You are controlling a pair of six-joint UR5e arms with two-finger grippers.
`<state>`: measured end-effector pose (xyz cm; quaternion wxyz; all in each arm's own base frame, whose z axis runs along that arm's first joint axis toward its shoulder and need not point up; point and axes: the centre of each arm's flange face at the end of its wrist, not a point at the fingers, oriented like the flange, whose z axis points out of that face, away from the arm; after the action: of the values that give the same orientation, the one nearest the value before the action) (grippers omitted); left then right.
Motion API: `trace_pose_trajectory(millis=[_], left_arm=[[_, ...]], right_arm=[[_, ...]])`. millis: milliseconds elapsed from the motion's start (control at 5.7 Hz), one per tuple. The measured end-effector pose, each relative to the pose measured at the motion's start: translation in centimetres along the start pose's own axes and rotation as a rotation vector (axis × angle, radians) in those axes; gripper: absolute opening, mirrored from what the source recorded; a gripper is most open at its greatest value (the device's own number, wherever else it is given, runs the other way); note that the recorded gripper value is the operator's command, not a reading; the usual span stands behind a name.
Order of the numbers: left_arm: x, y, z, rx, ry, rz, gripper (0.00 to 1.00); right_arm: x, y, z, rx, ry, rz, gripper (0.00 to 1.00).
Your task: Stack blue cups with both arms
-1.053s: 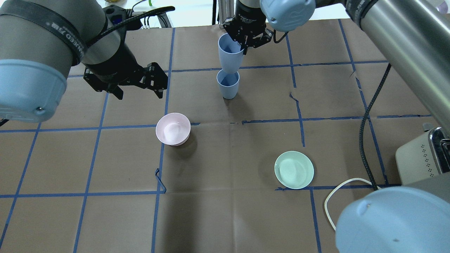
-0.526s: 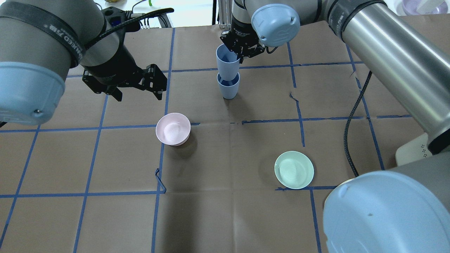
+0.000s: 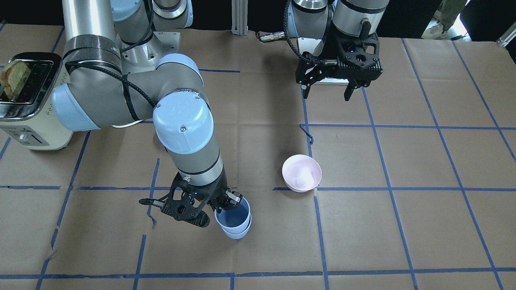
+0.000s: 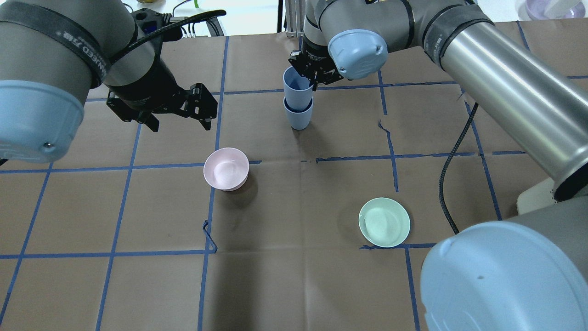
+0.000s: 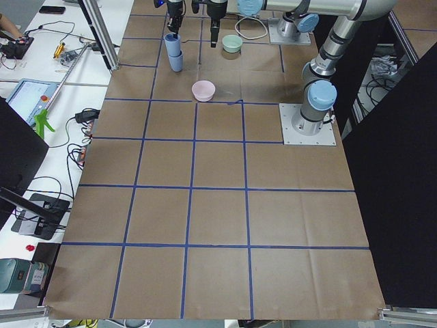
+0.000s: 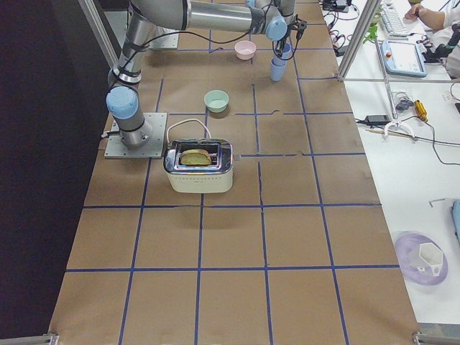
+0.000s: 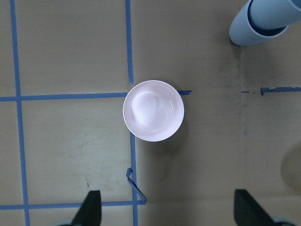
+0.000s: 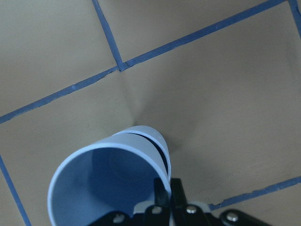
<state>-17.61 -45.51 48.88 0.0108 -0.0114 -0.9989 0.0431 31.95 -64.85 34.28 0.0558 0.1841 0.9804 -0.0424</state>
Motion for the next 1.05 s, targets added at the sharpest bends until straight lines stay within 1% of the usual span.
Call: trace_pose_trajectory(millis=[175,351,526,702,877,1053], left_arm=[[0.0,-0.1,0.0,0.002,0.001,-0.001,0.98],[0.0,-0.2,0.0,0.005,0.003,-0.002,0.98],[0.0,-0.2,0.0,0.006,0.004,-0.002,0.98],[0.0,-0.3,0.0,0.008,0.006,-0.002,0.98],[0.0,-0.3,0.0,0.009,0.006,-0.003,0.98],[0.0,-0.3,0.0,0.009,0.007,-0.002,0.98]], right_arm=[[0.0,0.0,0.1,0.001,-0.002,-0.003,1.00],[0.0,-0.3,-0.5,0.010,-0.009,-0.004,1.00],[0.5,-0.9,-2.6,0.030,-0.023,0.004,1.00],[2.5,-1.9,-6.0,0.040,-0.024,-0.003,1.00],[6.3,-3.1,-9.5,0.030,-0.005,-0.046,1.00],[11.5,-3.4,-13.6,0.003,0.021,-0.119,1.00]])
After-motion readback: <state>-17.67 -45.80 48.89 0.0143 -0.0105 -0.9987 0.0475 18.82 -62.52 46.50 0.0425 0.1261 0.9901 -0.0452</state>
